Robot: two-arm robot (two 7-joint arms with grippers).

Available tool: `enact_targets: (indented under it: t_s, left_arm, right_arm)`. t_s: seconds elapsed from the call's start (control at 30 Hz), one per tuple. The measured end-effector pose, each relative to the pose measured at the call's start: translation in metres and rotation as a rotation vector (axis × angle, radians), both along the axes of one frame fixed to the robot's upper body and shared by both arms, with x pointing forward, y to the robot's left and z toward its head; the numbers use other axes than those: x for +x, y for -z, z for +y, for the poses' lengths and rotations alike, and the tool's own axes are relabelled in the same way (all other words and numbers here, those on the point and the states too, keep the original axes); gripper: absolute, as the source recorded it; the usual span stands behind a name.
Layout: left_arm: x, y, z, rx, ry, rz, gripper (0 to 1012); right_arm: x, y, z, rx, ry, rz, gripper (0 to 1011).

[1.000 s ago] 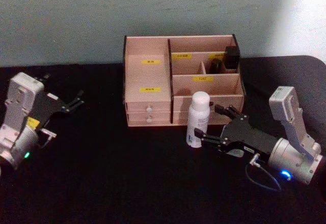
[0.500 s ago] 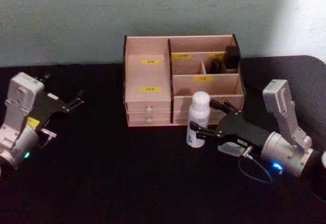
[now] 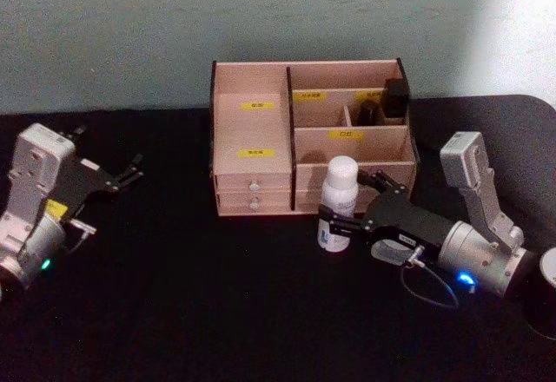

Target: Pick up the facial cleanser and watermelon frost from the table and place them into the tiered storage box.

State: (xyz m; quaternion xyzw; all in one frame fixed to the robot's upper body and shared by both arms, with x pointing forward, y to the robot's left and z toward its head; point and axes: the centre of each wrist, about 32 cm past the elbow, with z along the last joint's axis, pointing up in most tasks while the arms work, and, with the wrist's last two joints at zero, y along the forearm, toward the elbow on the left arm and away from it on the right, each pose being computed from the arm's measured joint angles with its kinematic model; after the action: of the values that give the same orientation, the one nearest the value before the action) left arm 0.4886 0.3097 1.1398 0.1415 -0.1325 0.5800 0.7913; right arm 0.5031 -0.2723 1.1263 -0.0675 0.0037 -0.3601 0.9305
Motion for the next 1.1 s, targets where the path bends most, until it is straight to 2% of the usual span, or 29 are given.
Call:
enact_targets:
  t_s: [0.87,1.1]
  left_arm:
    - [0.0,0.0,0.0,0.0,0.0,0.0,1001]
    - [0.0,0.0,0.0,0.0,0.0,0.0,1001]
  right_arm:
    - [0.0018,0.0009,0.0015,-0.007,-0.002,0.01,1003]
    - [0.0016,0.0009,0.0013,-0.008,-0.002,0.009,857]
